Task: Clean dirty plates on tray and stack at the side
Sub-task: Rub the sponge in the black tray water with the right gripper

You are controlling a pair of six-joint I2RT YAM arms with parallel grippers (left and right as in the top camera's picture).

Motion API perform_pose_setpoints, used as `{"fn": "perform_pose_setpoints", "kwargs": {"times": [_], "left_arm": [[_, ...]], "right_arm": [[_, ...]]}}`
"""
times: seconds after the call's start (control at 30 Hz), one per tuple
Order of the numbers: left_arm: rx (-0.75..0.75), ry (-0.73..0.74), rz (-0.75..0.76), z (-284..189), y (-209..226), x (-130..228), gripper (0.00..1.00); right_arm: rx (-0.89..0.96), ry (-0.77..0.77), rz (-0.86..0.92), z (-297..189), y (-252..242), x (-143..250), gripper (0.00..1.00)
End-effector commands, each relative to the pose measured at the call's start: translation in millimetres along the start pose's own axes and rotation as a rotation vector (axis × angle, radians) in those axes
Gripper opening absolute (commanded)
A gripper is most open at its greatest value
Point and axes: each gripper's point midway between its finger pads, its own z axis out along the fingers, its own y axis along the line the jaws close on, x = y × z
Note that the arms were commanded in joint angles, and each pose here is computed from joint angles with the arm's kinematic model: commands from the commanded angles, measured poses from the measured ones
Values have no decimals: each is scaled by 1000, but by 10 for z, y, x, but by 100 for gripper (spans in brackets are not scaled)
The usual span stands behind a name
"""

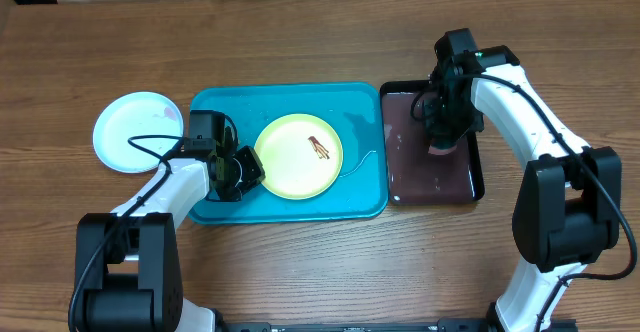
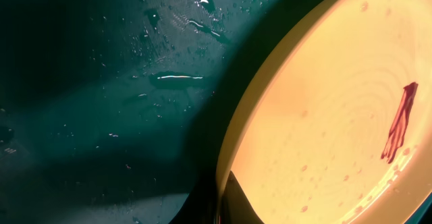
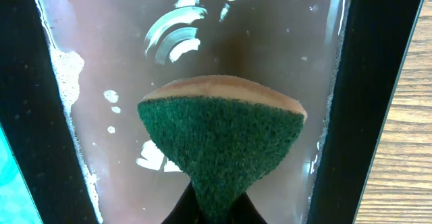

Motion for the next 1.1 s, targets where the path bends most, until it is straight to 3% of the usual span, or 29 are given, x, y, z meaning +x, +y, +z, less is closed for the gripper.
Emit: {"fn": "perform_pose_setpoints", "kwargs": {"times": [0.0,0.17,0.33,0.8,1.0,1.07], "left_arm": [[-6,20,-5,54,17,44,4],[-6,20,-5,54,17,44,4],[-6,20,-5,54,17,44,4],[-6,19,-5,54,16,44,4],[-6,20,-5,54,17,44,4],[-6,20,-5,54,17,44,4]], "right_arm": [[-14,-44,-13,-153,44,-71,4],[-14,-21,-12,21,33,21,4],[-14,-19,-12,267,15,107,35],[-14,-22,-12,284,16,103,32],[-15,-26,-12,294,16,99,40],[-16,-33,-12,352,14,104,29]]}}
